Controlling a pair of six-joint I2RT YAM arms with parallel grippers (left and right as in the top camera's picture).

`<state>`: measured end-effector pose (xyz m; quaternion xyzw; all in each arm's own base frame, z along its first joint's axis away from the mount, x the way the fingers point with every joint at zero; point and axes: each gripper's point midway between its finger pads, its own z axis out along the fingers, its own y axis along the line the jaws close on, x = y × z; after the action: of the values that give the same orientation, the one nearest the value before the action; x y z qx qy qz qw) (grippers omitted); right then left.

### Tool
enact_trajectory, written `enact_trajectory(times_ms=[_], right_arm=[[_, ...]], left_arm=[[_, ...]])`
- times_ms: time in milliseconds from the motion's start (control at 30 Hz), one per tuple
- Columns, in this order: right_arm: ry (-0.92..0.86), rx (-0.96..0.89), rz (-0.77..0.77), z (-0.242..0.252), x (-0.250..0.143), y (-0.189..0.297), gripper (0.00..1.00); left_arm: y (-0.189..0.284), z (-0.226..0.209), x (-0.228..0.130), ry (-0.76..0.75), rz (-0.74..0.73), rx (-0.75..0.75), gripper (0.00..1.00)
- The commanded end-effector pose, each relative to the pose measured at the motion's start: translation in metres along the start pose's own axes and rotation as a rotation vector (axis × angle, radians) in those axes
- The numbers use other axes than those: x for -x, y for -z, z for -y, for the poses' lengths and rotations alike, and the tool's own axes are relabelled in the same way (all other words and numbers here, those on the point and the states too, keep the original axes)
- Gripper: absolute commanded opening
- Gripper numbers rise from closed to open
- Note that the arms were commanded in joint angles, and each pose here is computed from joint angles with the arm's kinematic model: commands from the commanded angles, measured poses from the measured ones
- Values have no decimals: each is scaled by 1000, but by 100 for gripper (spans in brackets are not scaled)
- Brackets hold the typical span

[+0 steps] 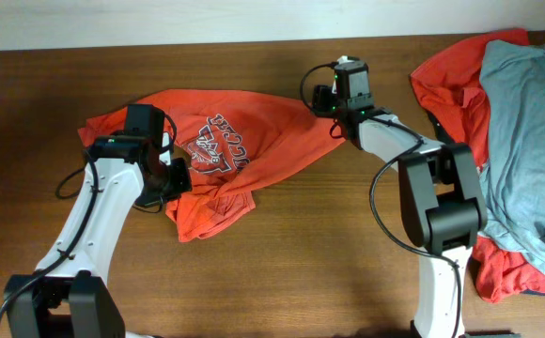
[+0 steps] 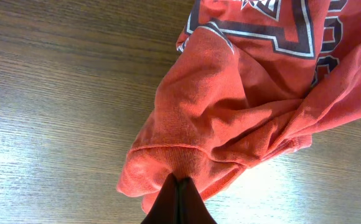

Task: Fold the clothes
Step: 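Grasp the orange shirt's right corner with the right gripper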

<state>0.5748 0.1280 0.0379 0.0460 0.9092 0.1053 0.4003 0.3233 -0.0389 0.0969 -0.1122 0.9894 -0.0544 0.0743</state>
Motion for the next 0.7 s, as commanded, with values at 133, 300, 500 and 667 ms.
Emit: enact_trajectory(times_ms=[133,300,500,667], right_arm=[[-13,-30,0,9,-12,-19,70],[-13,-23,18,9,-11,-23,69],[-12,-35,-14,14,-27,-33,43],[-6,-46,-47,19,-41,-38,33]], left_arm=[[8,4,3,5,21,-19,0],[8,4,2,6,19,-19,0],[8,4,1,6,15,-17,0],[8,4,1,6,15,-17,0]])
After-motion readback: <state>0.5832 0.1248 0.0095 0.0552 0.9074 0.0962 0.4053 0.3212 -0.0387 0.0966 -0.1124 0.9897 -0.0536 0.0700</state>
